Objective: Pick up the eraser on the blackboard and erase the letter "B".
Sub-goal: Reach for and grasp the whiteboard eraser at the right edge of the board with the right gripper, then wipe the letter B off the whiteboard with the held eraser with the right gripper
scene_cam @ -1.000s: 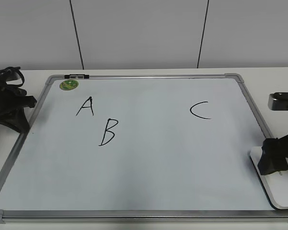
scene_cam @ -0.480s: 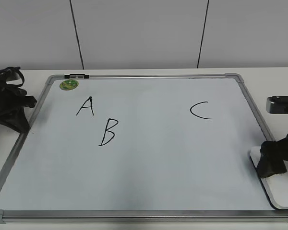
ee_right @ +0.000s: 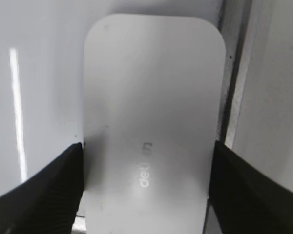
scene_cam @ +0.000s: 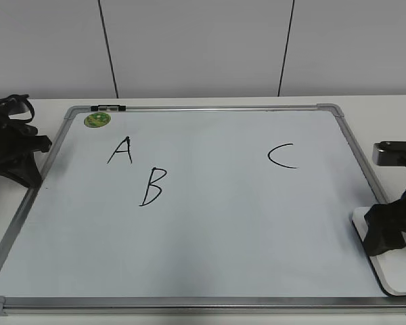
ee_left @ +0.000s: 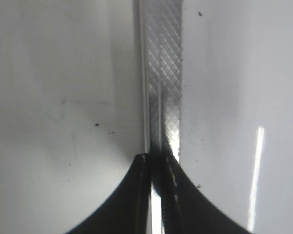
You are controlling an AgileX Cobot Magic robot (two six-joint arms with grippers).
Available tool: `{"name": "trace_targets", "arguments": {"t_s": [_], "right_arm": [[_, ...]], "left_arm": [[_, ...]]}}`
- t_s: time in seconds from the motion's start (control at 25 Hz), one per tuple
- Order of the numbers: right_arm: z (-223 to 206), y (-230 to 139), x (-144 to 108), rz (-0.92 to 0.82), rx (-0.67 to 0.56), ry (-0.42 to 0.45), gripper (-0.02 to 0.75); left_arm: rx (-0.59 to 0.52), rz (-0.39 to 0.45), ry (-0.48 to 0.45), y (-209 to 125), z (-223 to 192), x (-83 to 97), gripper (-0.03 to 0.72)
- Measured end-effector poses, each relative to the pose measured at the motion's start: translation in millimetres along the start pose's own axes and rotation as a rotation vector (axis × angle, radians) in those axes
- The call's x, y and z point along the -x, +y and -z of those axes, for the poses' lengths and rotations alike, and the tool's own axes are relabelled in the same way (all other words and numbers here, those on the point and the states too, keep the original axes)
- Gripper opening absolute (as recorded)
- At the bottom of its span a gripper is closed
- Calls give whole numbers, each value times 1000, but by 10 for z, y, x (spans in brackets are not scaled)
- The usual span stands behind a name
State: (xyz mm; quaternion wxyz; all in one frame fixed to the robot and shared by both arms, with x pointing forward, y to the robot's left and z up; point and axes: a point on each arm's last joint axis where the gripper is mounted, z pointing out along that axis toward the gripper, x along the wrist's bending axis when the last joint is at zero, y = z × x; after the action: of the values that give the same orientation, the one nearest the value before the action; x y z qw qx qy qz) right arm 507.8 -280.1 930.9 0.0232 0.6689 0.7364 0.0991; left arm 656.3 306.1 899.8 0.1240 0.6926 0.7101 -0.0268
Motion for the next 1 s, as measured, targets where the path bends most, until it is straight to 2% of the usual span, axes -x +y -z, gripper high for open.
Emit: {"name": "trace_targets", "arguments": {"t_s": [0.12,1.0], "right_arm": [[-7,6,0,-2,-1,1,552],[175,56,-26,9,18,9,547]], "left_arm": [[0,0,0,0,0,0,34],[0,0,0,0,0,0,35]]}}
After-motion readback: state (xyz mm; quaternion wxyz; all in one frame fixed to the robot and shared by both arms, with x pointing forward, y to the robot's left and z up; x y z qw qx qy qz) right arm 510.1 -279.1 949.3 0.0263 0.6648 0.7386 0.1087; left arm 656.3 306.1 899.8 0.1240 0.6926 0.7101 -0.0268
